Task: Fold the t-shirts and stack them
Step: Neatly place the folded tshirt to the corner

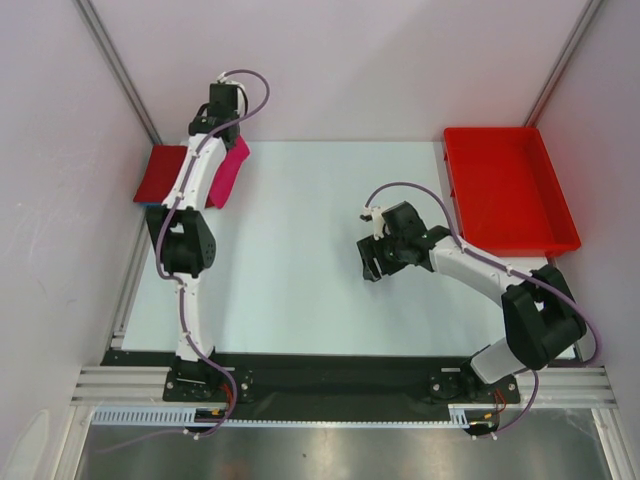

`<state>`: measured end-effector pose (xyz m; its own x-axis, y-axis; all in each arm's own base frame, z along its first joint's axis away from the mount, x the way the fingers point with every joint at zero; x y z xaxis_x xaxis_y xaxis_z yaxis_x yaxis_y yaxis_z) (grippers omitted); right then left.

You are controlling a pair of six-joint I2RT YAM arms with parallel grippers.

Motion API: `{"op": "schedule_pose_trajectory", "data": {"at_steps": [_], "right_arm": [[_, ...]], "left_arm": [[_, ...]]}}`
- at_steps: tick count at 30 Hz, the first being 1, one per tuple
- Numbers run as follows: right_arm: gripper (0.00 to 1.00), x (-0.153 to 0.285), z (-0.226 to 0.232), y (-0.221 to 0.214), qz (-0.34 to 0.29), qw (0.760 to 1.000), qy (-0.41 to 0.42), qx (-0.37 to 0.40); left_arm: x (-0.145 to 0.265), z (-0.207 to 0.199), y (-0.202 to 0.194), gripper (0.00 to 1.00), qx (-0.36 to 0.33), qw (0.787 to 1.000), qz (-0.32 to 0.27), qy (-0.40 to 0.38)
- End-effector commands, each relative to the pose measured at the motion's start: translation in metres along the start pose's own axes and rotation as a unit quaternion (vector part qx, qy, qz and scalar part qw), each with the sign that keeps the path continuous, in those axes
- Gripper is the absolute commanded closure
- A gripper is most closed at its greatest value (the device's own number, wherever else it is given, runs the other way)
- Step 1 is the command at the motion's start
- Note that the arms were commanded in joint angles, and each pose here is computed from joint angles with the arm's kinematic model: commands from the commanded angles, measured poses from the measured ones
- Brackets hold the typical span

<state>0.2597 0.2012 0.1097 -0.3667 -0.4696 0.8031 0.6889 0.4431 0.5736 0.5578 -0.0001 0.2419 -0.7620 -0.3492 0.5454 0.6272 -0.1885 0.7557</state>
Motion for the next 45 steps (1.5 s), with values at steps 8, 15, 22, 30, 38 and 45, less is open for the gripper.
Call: {"op": "schedule_pose_trajectory", "data": {"at_steps": [8,15,22,30,38,45], "right_arm": [[0.31,-0.002,0.007,0.017,-0.02,1.0,0.013,0.004],[0.31,-0.001,0.008,0.018,-0.021,1.0,0.011,0.007],[0.31,-0.001,0.008,0.017,-0.018,1.0,0.009,0.006],[0.31,-0.004,0.006,0.023,-0.016,1.0,0.006,0.01],[0.32,-0.009,0.006,0.028,-0.008,1.0,0.003,0.012],[0.32,-0.015,0.005,0.031,0.002,1.0,-0.004,0.015]], "left_arm": [[0.081,0.059,0.069,1.0,0.057,0.991,-0.114,0.033],[0.073,0.058,0.064,1.0,0.06,0.992,-0.105,0.03],[0.06,0.055,0.059,1.0,0.057,0.993,-0.095,0.033],[0.035,0.059,0.047,1.0,0.07,0.994,-0.075,0.031],[0.005,0.066,0.034,1.0,0.089,0.994,-0.065,0.021],[-0.029,0.076,0.015,1.0,0.108,0.993,-0.048,0.027]]}}
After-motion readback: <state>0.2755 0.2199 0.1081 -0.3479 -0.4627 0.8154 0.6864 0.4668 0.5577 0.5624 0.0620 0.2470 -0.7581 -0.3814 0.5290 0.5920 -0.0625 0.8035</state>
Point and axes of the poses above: each gripper's point midway between its finger pads, its own x axis back along the fingers, its own z axis along the line the jaws close on, y = z × x, the point moved 4 cm from there along x, back along the fingers, and after that the axes turned 5 degrees about x, right-handed, at the moved point
